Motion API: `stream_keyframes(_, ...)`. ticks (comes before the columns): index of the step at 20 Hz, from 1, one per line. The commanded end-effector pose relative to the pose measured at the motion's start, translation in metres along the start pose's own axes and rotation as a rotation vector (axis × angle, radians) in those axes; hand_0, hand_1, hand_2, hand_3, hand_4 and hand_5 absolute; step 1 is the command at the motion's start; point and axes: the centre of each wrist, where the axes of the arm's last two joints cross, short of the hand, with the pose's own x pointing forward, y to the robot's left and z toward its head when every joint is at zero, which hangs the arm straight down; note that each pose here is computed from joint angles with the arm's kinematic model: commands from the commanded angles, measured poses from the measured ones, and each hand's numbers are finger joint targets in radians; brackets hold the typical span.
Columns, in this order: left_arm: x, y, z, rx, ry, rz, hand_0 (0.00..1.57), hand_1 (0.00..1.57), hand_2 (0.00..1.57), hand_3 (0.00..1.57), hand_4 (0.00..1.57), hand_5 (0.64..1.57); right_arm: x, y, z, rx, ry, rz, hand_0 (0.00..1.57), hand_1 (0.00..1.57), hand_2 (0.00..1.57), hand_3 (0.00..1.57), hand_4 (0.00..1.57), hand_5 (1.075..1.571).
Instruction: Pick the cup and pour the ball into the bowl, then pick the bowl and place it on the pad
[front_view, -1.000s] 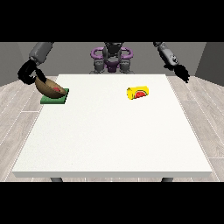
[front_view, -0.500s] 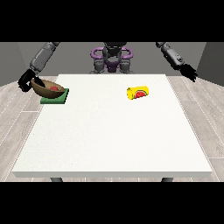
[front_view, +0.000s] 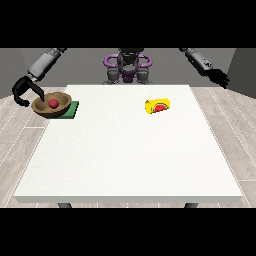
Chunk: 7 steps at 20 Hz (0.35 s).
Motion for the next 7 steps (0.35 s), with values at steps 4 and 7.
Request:
stream_keyframes(4,0.003,-0.001,0.017,0.002,0.065,0.0,0.0,0.0,0.0,0.0,0.88,1.213,0.001,-0.009,-0.002,0.048,0.022,-0.049,0.0,0.0,0.44,0.0,0.0,1.295)
stream_keyframes(7,-0.012,-0.01,0.019,-0.015,0.136,-0.001,0.0,0.0,0.0,0.0,0.88,1.213,0.027,0.042,-0.006,0.201,-0.095,-0.178,0.0,0.0,0.1,0.37,0.5,1.371)
